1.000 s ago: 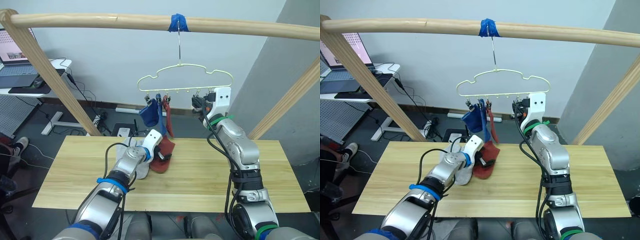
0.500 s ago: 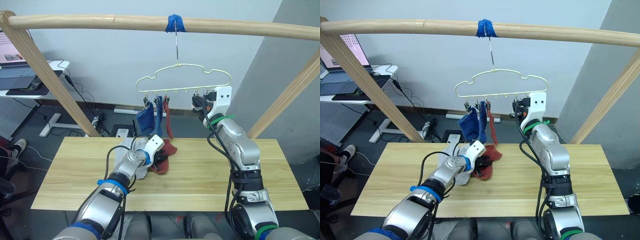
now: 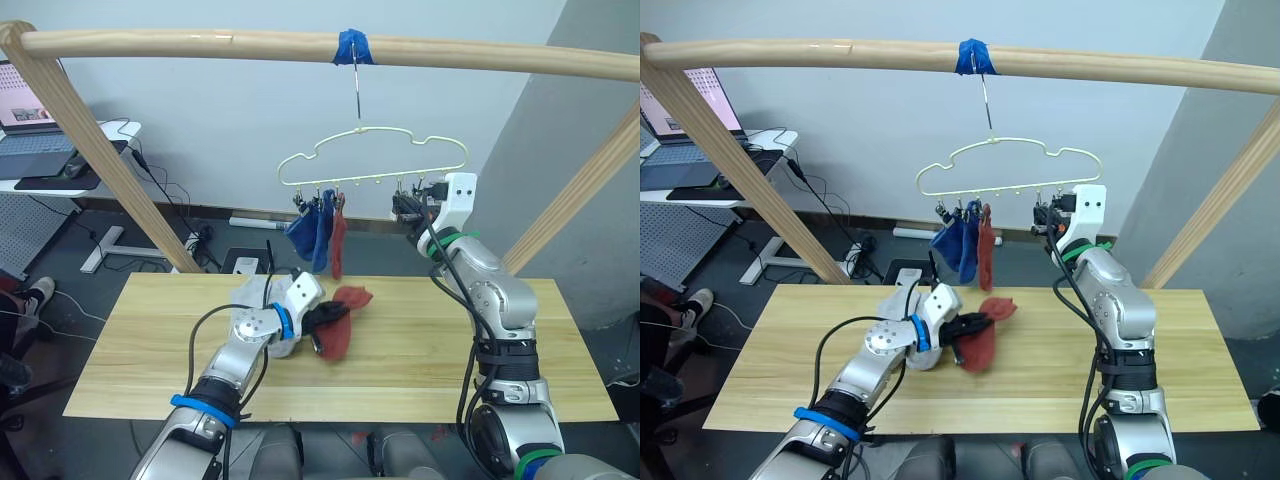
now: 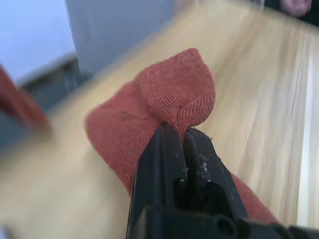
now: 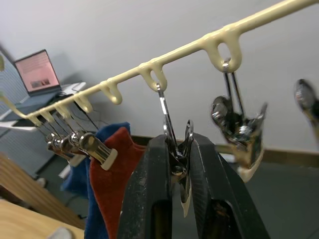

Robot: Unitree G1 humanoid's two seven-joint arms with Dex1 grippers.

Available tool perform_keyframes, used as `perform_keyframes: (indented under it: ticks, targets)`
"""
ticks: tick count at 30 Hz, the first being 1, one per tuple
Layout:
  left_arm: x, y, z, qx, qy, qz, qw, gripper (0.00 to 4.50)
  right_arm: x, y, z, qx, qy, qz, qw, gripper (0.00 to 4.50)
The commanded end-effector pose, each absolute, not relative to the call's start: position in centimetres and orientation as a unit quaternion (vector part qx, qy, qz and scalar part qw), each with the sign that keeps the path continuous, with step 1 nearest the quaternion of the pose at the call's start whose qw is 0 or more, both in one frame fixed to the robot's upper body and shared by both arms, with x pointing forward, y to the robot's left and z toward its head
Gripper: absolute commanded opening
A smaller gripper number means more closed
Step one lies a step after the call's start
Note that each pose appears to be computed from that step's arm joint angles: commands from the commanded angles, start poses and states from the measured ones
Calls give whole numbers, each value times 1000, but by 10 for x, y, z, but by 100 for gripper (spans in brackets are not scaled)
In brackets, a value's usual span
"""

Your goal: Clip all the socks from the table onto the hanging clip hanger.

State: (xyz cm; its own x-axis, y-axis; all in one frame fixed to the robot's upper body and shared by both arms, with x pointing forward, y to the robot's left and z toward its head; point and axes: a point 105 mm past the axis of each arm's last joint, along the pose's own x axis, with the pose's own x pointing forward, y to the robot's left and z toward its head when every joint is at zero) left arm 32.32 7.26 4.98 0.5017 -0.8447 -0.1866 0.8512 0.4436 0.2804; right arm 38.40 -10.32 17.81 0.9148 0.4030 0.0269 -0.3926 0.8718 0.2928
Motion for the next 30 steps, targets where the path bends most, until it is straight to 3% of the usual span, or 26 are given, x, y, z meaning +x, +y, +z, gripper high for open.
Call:
perform_keyframes:
  ticks: [1,7,16,30]
  targets:
    - [324,74,85,159,-80,-469,865,1,378,-103,200,185,4,220,958,17]
    - [322,74,103,137,-132,-441,877,1,374,-103,207,237,33,221,945,17]
    - [330,64,125,183,-203,-408,871,1,366,-90,214,305,77,231,921,17]
    - [335,52,133,197,-231,-411,860,1,362,-82,215,319,89,237,914,17]
